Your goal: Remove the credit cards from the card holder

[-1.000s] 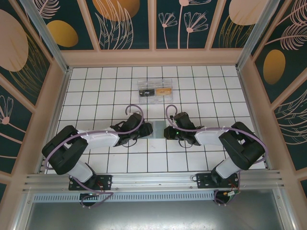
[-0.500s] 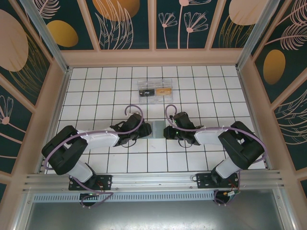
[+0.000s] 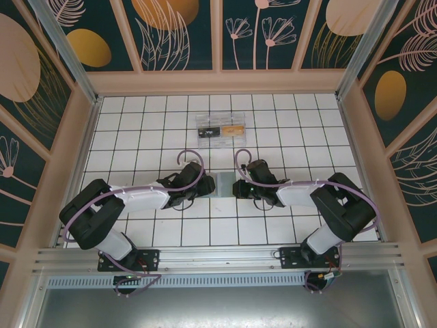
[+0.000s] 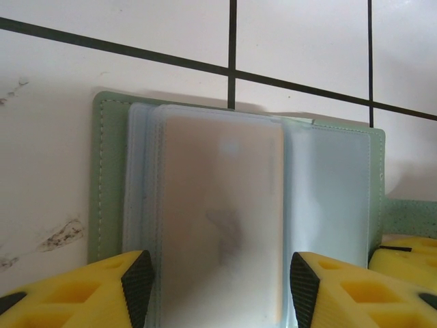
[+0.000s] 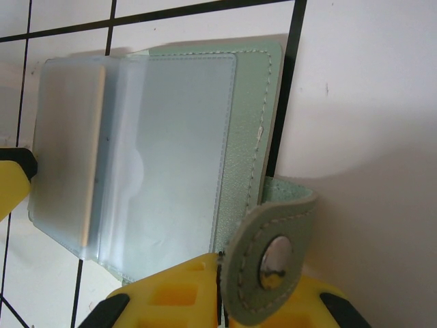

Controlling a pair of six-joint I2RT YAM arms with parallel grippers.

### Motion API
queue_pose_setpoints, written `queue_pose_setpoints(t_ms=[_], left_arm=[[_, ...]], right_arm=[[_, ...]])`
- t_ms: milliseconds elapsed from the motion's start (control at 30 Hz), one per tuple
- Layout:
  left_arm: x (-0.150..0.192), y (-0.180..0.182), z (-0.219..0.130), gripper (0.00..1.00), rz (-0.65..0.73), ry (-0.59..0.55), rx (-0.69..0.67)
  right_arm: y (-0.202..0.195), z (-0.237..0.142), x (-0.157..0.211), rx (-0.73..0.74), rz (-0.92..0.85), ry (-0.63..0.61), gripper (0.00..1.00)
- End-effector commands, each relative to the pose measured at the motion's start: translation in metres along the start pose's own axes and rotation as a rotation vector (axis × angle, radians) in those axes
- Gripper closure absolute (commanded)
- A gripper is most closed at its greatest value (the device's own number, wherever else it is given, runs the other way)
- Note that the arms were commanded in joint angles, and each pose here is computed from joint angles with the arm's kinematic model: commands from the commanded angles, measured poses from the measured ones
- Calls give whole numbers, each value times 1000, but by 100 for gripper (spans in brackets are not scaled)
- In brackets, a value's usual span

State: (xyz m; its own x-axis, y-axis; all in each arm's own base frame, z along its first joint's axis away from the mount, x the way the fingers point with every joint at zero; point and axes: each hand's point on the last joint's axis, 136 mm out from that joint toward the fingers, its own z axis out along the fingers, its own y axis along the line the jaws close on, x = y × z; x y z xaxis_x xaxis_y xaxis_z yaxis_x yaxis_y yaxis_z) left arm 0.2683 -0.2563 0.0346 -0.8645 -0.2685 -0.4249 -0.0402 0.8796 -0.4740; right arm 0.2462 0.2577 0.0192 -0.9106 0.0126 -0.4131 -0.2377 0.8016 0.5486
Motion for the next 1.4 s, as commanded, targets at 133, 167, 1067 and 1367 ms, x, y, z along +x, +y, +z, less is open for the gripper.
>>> queue_pose_setpoints(t_ms=[133,167,1067,1367], left_arm=[[4,6,4,42,3,27,-21],[6,3,5,44,5,35,-5],[7,-33,0,7,41,62,181],[7,-34,-2,1,43,57,195]], right_arm=[[-4,6,14,15,16,55,87],[-3,6,14,15,15,55,87],[-6,10,18,25,17,73,87],[-6,9,17,26,22,69,87]])
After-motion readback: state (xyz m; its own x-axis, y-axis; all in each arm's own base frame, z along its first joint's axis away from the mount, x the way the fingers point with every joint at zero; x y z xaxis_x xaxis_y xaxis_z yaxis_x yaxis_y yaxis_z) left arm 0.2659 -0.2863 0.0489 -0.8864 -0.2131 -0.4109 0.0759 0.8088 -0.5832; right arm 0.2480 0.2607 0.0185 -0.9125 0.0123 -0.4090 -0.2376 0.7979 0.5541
